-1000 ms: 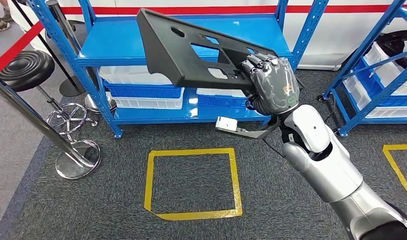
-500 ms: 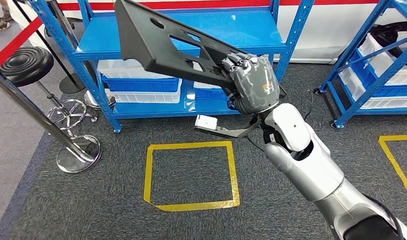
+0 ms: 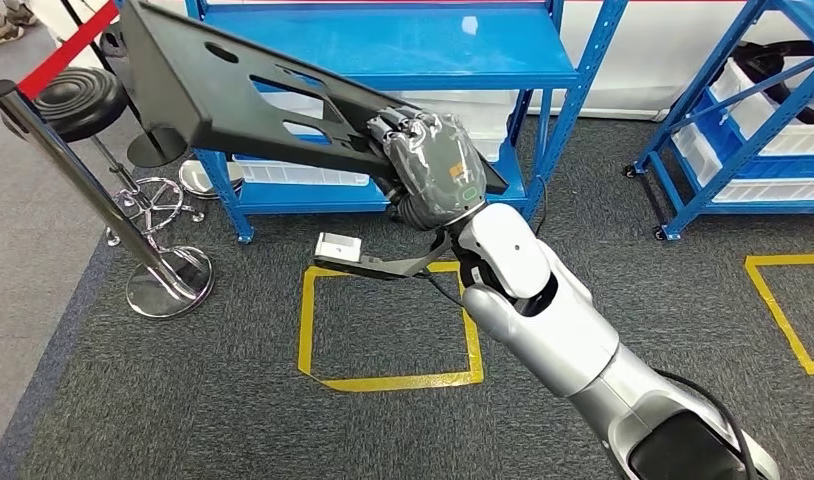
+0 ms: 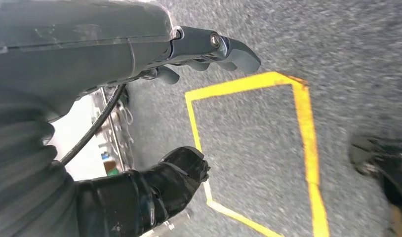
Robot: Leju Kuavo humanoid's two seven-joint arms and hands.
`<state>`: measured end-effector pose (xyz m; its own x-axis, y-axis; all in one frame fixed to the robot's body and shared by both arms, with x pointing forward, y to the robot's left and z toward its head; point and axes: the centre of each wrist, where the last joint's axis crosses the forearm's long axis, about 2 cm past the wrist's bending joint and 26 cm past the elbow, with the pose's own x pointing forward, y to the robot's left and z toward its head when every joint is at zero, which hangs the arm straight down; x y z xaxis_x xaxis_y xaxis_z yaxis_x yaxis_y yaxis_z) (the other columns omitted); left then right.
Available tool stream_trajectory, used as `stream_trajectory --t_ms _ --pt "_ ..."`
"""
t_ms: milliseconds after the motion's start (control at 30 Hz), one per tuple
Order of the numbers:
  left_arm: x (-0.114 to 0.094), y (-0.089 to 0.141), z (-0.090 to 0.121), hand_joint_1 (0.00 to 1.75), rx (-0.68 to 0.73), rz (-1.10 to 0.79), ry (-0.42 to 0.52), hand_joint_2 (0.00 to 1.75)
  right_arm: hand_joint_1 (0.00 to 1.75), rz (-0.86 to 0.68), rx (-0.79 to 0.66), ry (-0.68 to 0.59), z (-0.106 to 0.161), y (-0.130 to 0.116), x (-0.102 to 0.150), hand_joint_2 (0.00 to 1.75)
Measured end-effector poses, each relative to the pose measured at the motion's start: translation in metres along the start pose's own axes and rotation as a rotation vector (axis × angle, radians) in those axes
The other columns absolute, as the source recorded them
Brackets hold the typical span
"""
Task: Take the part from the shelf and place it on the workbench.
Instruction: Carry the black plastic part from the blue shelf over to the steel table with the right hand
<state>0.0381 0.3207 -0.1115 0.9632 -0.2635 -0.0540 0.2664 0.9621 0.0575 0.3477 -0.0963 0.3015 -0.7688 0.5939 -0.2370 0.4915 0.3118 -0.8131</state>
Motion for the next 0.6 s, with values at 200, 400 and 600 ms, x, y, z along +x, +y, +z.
stream_trajectory --t_ms 200,400,600 --pt "-0.001 -0.004 0.000 0.00 0.000 -0.013 -0.005 1.75 1.75 0.019 0.023 0.017 0.012 0.003 -0.010 1.75" --pt "-0.003 -0.006 0.000 0.00 -0.002 -0.014 -0.002 1.75 1.75 0.026 0.009 0.016 0.012 0.000 -0.012 1.75" --pt "-0.004 -0.010 -0.001 0.00 0.008 -0.039 -0.022 1.75 1.75 0.009 0.034 0.041 0.032 0.002 -0.021 1.75"
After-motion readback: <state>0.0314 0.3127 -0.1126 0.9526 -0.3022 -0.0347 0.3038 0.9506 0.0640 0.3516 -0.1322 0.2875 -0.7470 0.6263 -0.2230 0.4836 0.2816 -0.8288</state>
